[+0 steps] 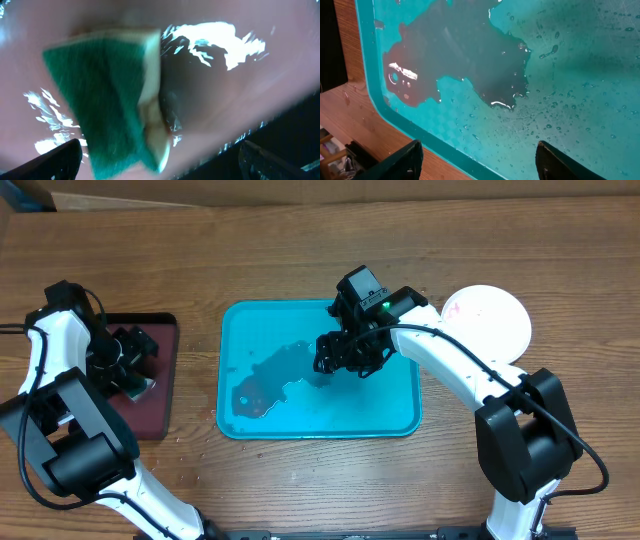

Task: Clean dirty plates on tray and stack at the side

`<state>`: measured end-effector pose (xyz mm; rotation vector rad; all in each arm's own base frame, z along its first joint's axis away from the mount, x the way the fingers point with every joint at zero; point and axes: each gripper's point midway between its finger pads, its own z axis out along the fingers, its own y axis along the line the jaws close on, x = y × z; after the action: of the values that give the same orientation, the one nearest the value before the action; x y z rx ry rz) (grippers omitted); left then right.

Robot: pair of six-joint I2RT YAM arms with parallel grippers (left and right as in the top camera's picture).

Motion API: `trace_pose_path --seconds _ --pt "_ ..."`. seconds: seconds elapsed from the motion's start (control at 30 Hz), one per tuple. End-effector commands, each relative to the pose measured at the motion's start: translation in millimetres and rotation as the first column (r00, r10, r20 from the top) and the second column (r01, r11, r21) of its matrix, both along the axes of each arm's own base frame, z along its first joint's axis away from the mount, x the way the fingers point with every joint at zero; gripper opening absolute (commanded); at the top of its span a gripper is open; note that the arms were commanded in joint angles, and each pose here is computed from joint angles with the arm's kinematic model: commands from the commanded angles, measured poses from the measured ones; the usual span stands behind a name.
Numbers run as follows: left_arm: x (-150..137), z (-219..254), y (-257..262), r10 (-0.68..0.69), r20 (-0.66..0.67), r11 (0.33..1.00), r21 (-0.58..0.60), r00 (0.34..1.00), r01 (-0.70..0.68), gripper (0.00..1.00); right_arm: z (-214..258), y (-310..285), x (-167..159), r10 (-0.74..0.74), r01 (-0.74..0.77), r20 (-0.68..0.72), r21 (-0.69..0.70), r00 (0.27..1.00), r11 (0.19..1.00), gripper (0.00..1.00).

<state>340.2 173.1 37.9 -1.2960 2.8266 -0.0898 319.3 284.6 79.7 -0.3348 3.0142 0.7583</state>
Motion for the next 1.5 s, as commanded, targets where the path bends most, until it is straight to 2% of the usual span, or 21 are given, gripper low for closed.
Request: trace_pose_path --seconds 0.0,0.2,0.37,0.4,0.47,0.6,0.7,0.83,0.93,1.17,1.47 --pt "17.1 28.4 6.3 -0.002 0.058 1.0 -0.011 0.998 0.003 1.0 17.6 0.7 0.9 -0.012 0.011 0.036 0.02 0.999 1.0 0.74" --pt "36.0 96.6 -1.9 -0.024 0.15 0.996 -0.077 0.988 0.036 1.0 47.1 -0.1 -0.2 -0.016 0.011 0.092 0.057 0.996 0.998 0.74" --pt "25.8 92.4 12.3 -0.028 0.082 1.0 0.005 0.996 0.028 1.0 51.2 -1.2 -1.9 -0.017 0.011 0.095 0.059 0.995 0.998 0.74" --pt "15.7 78.5 16.7 -0.024 0.021 0.999 0.028 0.999 0.024 0.84 50.8 -1.9 -2.9 -0.016 0.011 0.09 0.055 0.996 0.998 0.74" --pt "7.4 60.5 14.9 -0.02 -0.026 1.0 0.017 0.999 0.021 0.61 50.6 -2.2 -3.1 -0.016 0.011 0.09 0.054 0.996 0.998 0.74" --pt "-5.3 28.3 10.2 -0.008 -0.081 1.0 -0.006 0.997 0.008 0.32 48.9 -5.3 -0.2 -0.023 0.02 0.104 0.033 0.994 0.999 0.74" --pt "-13.9 7.3 7.5 0.003 -0.104 1.0 -0.007 0.995 -0.004 0.2 48.7 -5.7 0.0 -0.024 0.021 0.105 0.031 0.994 0.999 0.74" --pt "-22.2 -13.3 9.2 0.034 -0.123 0.999 0.021 0.992 -0.032 0.15 47.6 -8.1 2.0 -0.029 0.027 0.115 0.016 0.993 0.999 0.74" --pt "-26.5 -24.9 12.2 0.037 -0.128 0.998 0.046 0.991 -0.031 0.04 47.2 -8.9 2.7 -0.031 0.03 0.119 0.011 0.992 1.0 0.74" --pt "-31.6 -41.7 14.1 0.04 -0.123 0.997 0.069 0.992 -0.032 0.04 47.1 -9.0 2.5 -0.031 0.03 0.118 0.01 0.993 1.0 0.74" --pt "4.6 28.9 35.3 0.044 -0.047 0.993 0.111 0.998 -0.039 0.04 46.3 -10.1 0.9 -0.03 0.03 0.111 0.005 0.993 1.0 0.74"
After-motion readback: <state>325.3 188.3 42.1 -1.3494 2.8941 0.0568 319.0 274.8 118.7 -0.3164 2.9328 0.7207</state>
